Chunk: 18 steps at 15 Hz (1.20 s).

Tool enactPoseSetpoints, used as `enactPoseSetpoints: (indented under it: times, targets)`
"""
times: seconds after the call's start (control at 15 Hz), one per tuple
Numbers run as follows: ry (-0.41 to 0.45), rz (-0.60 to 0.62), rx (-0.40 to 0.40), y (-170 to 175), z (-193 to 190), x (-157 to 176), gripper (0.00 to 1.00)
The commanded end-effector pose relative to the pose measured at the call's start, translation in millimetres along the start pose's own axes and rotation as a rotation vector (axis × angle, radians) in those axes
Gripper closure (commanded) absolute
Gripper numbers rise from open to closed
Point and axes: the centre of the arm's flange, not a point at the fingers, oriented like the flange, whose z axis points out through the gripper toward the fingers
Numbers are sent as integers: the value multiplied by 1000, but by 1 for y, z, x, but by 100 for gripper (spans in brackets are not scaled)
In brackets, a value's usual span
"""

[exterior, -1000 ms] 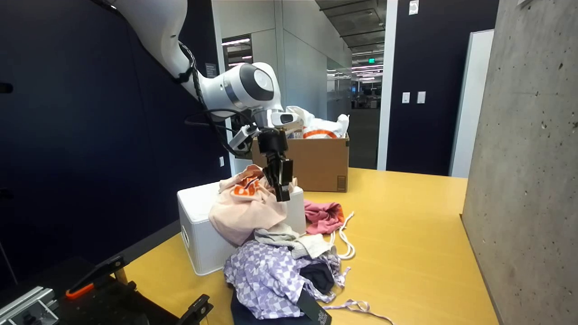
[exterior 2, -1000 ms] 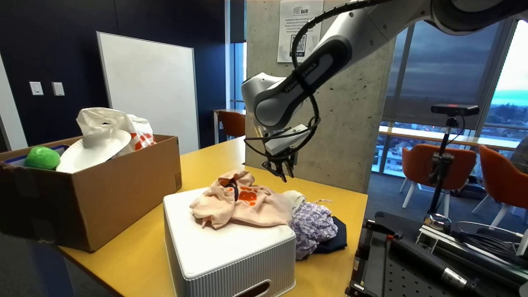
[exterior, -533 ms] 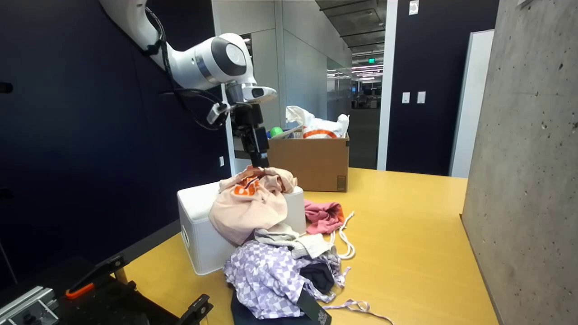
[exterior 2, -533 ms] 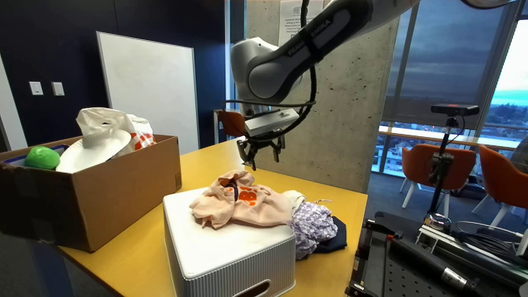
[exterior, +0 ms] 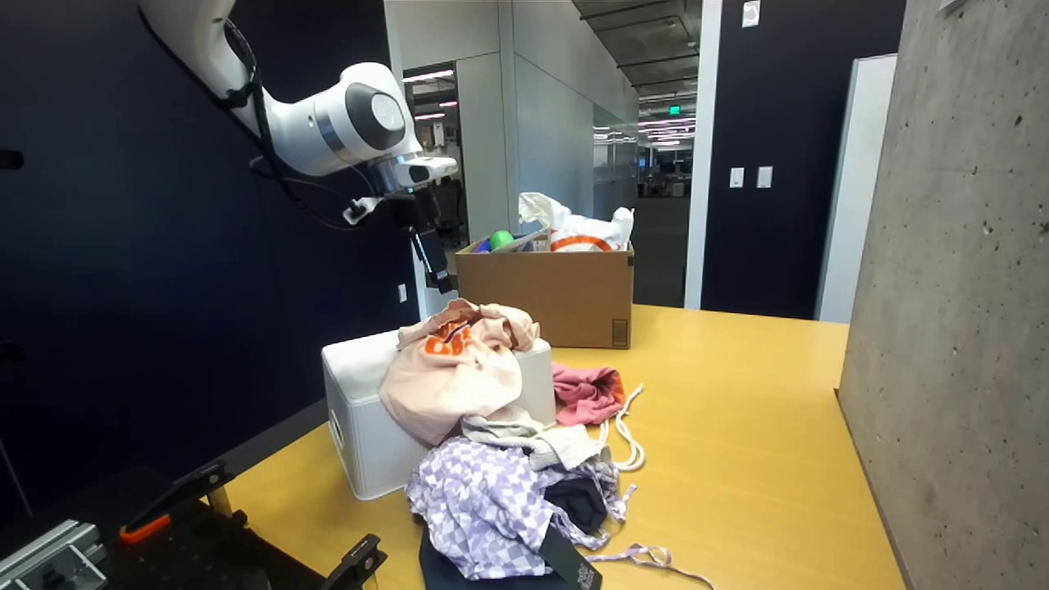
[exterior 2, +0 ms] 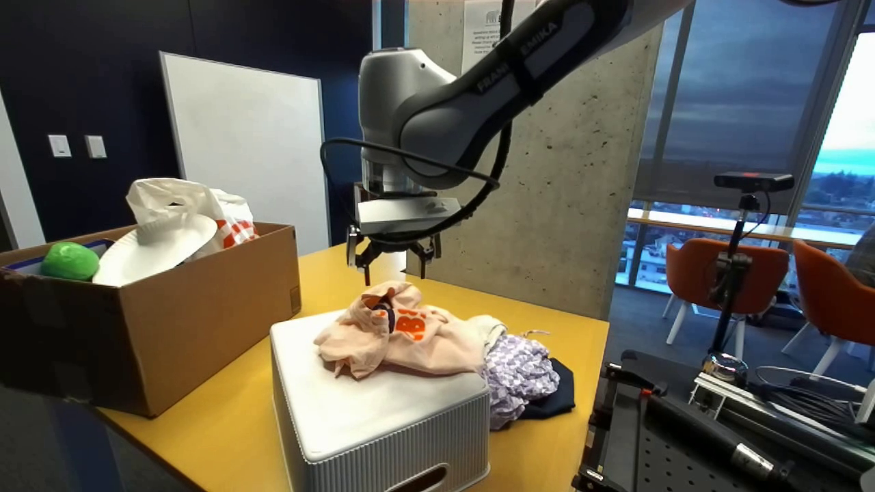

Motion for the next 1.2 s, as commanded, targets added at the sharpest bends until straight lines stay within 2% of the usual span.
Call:
enactPoseSetpoints:
  times: [0.0, 0.4, 0.73, 0.8, 0.87, 1.13]
  targets:
    - [38, 7, 17, -15, 20, 0, 0]
    - [128, -58, 80, -34, 42, 5, 0]
    - [160, -98, 117, -52, 52, 6, 0]
    - [165, -102, 119, -55, 55, 6, 10]
    - [172, -108, 126, -57, 54, 6, 26]
    - [178, -119, 128, -62, 59, 3, 56]
